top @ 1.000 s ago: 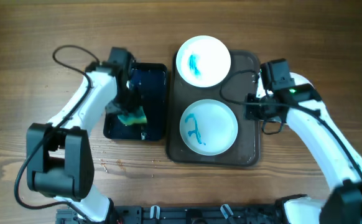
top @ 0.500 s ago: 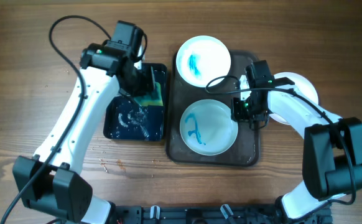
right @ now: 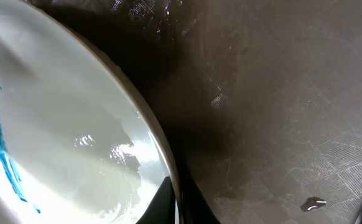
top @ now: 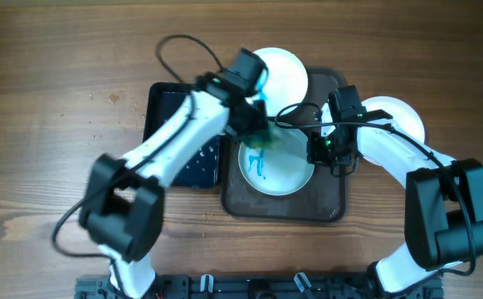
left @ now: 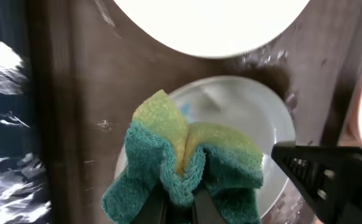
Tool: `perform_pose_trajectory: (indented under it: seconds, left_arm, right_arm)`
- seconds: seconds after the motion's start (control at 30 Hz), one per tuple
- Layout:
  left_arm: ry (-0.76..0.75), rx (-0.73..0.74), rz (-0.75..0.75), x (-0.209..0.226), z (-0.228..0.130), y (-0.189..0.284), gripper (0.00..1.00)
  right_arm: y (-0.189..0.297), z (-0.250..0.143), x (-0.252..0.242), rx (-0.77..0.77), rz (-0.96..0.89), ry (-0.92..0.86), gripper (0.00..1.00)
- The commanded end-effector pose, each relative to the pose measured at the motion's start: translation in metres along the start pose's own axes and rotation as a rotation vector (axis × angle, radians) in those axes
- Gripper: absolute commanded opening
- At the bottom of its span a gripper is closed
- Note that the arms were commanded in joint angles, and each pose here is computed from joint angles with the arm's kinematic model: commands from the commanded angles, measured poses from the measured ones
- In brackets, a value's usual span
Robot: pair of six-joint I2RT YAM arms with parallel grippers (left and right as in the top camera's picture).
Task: Clean dirty plates on tray and stack at the side
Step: 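Scrub the plate on the brown tray with the sponge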
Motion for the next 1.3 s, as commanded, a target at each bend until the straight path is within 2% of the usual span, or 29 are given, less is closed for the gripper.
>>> perform_pose_trajectory:
  seconds: [0.0,0.07,0.13,0.27,0.37,0.43,0.47,0.6,0.63,0.7,0.87,0.93,0.97,1.03,1.1,1.17,1.23,1.27]
  left_arm:
    - [0.022,0.092,-0.033,-0.011,-0.011,-0.052,0.04]
    - [0.022,0.118,-0.031,-0.01,-0.012,-0.073,0.04]
    - [0.027,0.105,0.05,0.004,-0.01,-0.087,0.04]
    - [-0.018,-0.084,0.454,0.052,0.007,-0.077,0.04]
    - [-0.066,-0.088,0.574,0.065,0.005,-0.07,0.04]
    - [-0.06,-0.029,0.505,0.06,-0.001,-0.074,0.04]
    - [-0.084,0.041,0.398,0.049,-0.008,-0.079,0.04]
    - [-0.176,0.342,-0.244,-0.017,-0.039,-0.084,0.04]
    - [-0.184,0.364,-0.301,-0.024,-0.044,-0.084,0.04]
    - [-0.203,0.38,-0.311,-0.03,-0.053,-0.088,0.04]
    - [-0.203,0.392,-0.138,-0.009,-0.069,-0.097,0.04]
    - [-0.192,0.375,0.063,0.016,-0.069,-0.096,0.04]
    - [-0.155,0.334,0.22,0.034,-0.065,-0.094,0.04]
    - [-0.097,0.251,0.428,0.06,-0.056,-0.086,0.04]
    - [-0.054,0.165,0.572,0.079,-0.044,-0.077,0.04]
    - [-0.04,0.112,0.618,0.086,-0.035,-0.073,0.04]
    - [-0.032,0.087,0.583,0.082,-0.029,-0.076,0.04]
    - [-0.019,0.099,0.517,0.075,-0.029,-0.081,0.04]
  right_arm:
    - [-0.014,-0.012,-0.023,0.043,-0.153,-0.028,0.04]
    - [-0.014,-0.013,-0.023,0.048,-0.153,-0.027,0.04]
    - [-0.014,-0.015,-0.023,0.056,-0.155,-0.028,0.04]
    - [-0.014,-0.015,-0.023,0.057,-0.156,-0.028,0.04]
    - [-0.014,-0.015,-0.023,0.058,-0.156,-0.03,0.04]
    - [-0.014,-0.015,-0.023,0.056,-0.156,-0.043,0.04]
    - [-0.014,-0.015,-0.023,0.057,-0.157,-0.054,0.04]
    - [-0.014,-0.015,-0.023,0.055,-0.158,-0.083,0.04]
    - [-0.014,-0.015,-0.023,0.053,-0.158,-0.1,0.04]
    - [-0.014,-0.015,-0.023,0.052,-0.158,-0.111,0.04]
    - [-0.014,-0.016,-0.024,0.055,-0.159,-0.111,0.04]
    - [-0.014,-0.016,-0.024,0.055,-0.159,-0.111,0.04]
    - [-0.014,-0.016,-0.024,0.055,-0.159,-0.111,0.04]
    - [-0.014,-0.016,-0.024,0.055,-0.159,-0.111,0.04]
    - [-0.014,-0.016,-0.024,0.054,-0.159,-0.111,0.04]
    - [-0.014,-0.015,-0.023,0.052,-0.158,-0.111,0.04]
    - [-0.014,-0.015,-0.023,0.052,-0.158,-0.11,0.05]
    - [-0.014,-0.015,-0.023,0.052,-0.158,-0.108,0.04]
Point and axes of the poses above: each gripper's point midway between its finger pads, its own y axis back along the fingers, its own x axis along the line the jaws close on, z = x × y, the point moved 7 cm from there along y, back along the fingers, and after that the axes turned 4 degrees about y, right-handed, at the moved point
